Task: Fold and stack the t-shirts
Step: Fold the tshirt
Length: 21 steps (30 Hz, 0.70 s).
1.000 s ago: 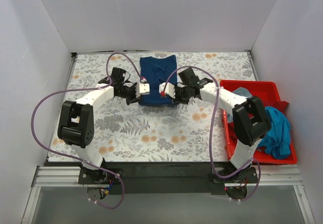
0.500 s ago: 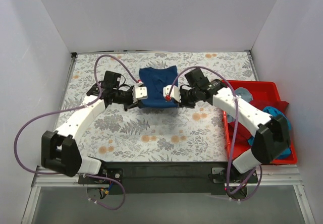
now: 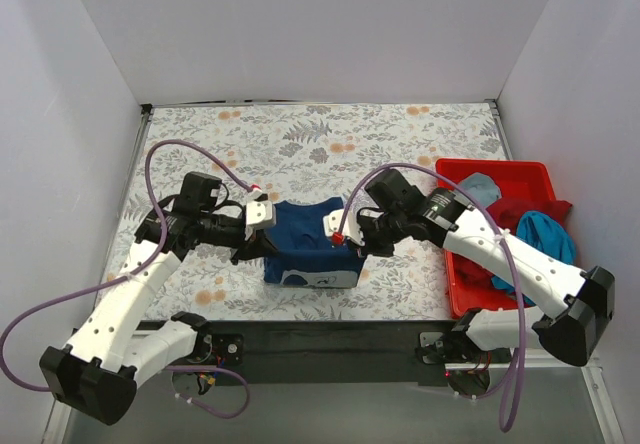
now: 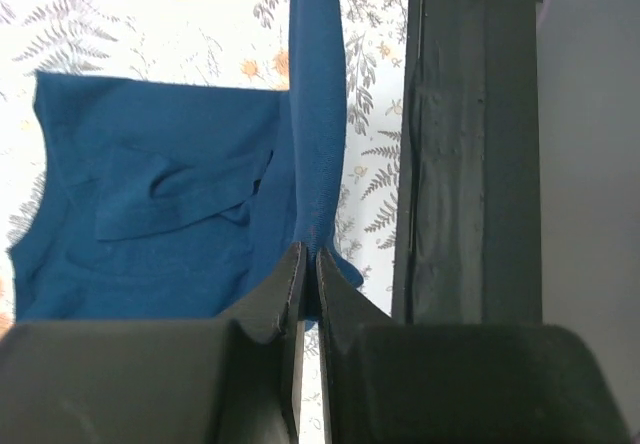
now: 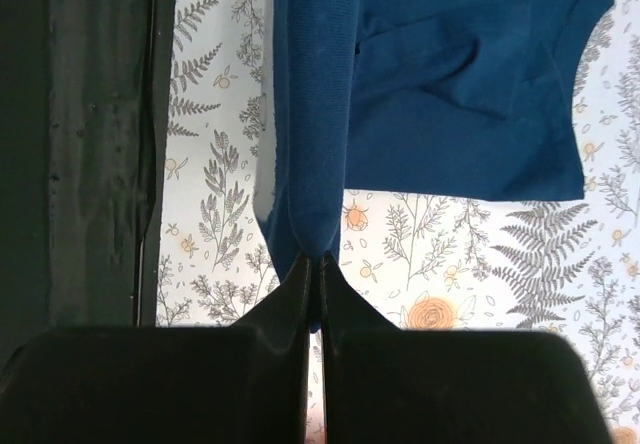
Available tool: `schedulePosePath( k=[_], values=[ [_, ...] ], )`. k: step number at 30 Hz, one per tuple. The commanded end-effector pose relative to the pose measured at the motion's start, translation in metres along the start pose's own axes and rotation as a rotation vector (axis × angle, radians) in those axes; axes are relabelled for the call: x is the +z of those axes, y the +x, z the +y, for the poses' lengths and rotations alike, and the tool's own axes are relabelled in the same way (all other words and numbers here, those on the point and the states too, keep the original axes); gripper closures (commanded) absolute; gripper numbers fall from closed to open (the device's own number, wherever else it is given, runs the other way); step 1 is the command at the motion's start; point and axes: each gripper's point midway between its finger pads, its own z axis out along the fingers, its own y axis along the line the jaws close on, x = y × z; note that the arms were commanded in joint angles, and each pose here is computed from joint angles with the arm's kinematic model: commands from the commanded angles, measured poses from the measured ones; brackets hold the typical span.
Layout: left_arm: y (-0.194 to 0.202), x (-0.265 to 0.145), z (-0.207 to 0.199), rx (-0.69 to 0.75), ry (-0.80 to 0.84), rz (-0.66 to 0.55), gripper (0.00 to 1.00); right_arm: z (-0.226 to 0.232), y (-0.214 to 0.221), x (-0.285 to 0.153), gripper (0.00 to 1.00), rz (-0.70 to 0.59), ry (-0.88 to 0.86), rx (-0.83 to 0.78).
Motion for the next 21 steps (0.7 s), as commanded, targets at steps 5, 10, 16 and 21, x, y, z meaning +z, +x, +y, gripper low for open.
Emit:
schedulePosePath(
  k=[5,10,16,21],
  values=[
    [0.014,0.001,-0.003,-0.037,0.014,0.046,1.00,-0.009,-0.007,0.010,0.99,0.012,-0.046,-0.003],
    [0.025,0.003,-0.006,-0.024,0.012,0.062,1.00,-0.010,-0.007,0.017,0.99,0.015,-0.071,-0.024],
    [0.029,0.006,0.003,-0.013,-0.008,0.074,1.00,-0.018,-0.014,0.020,0.99,0.004,-0.077,-0.049],
    [0.018,0.006,0.014,-0.032,0.020,0.036,1.00,-0.028,-0.018,0.022,0.99,0.010,-0.074,-0.093]
  ],
)
